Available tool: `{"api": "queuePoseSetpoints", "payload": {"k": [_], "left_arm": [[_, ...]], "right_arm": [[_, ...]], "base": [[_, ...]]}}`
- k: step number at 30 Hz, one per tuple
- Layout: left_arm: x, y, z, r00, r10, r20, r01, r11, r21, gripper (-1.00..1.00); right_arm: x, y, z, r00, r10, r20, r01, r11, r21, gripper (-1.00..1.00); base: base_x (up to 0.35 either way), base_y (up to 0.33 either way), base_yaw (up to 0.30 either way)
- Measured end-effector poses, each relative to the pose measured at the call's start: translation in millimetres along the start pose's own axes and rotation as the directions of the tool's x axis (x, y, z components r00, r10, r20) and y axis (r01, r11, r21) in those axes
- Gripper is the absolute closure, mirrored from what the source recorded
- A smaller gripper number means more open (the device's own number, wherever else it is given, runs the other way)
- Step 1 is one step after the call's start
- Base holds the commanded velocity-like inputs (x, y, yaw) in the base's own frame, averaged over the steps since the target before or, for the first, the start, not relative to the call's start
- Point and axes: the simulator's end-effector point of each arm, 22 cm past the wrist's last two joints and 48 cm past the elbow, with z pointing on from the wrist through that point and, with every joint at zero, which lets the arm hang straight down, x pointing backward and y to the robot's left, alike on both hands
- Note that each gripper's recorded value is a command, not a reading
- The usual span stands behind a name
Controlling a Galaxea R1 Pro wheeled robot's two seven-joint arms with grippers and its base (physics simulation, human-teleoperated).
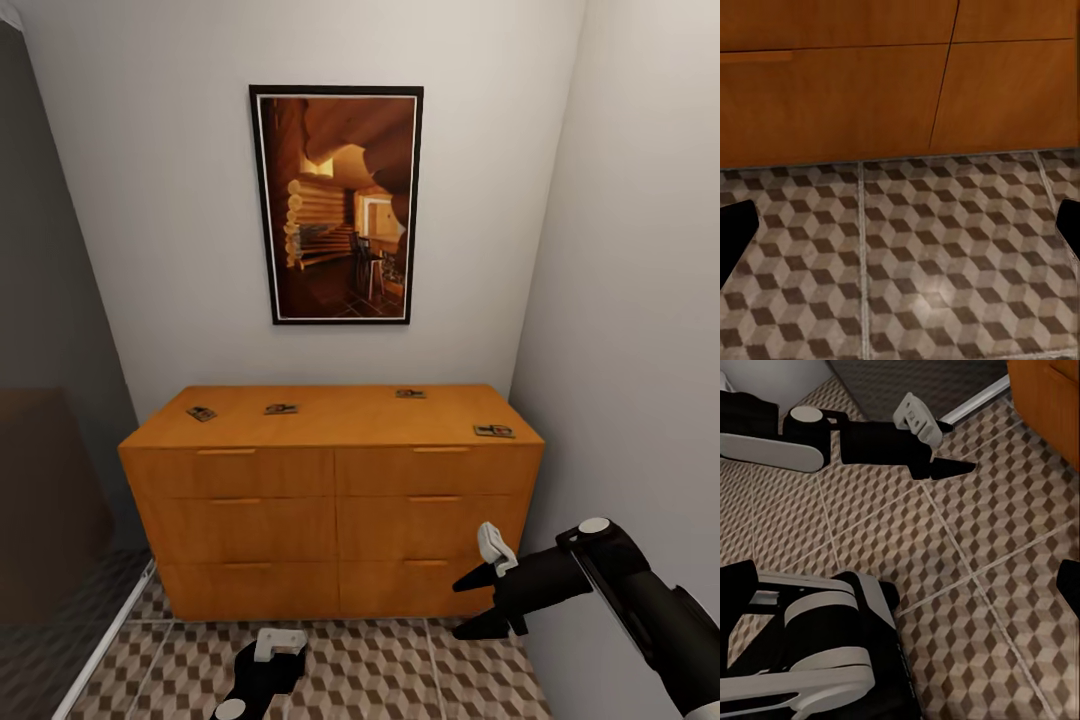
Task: Take the four mousetraps from the cabinet in the bathroom and place them on the bathroom floor. Make sure all four end up on the same floor surface, and ensure that at least two of them are either under or directly next to the same bathroom sink.
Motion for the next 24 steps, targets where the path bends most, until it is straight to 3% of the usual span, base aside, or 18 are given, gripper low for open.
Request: {"api": "queuePoseSetpoints", "payload": {"k": [8, 15, 19, 24], "left_arm": [[0.0, 0.0, 0.0, 1.000, 0.000, 0.000, 0.000, 1.000, 0.000, -1.00], [4.0, 0.5, -0.3, 1.000, 0.001, 0.001, -0.001, 1.000, 0.000, -1.00], [10.5, 4.6, -3.2, 0.999, 0.002, 0.042, -0.002, 1.000, -0.004, -1.00], [51.9, 28.5, -19.6, 0.996, 0.019, 0.084, -0.017, 0.999, -0.031, -1.00]], "right_arm": [[0.6, 0.1, 1.3, 1.000, -0.001, -0.004, 0.001, 1.000, -0.001, -1.00], [0.8, -0.1, 1.9, 1.000, 0.000, -0.004, 0.000, 1.000, -0.001, -1.00], [1.0, -0.7, 1.3, 1.000, -0.003, -0.005, 0.003, 1.000, 0.001, -1.00], [0.6, -2.6, 0.3, 1.000, -0.006, -0.003, 0.006, 1.000, 0.010, -1.00]], "base": [[0.233, -0.179, 0.000], [0.060, -0.048, 0.000], [0.010, -0.008, 0.000], [0.003, -0.002, 0.000]]}}
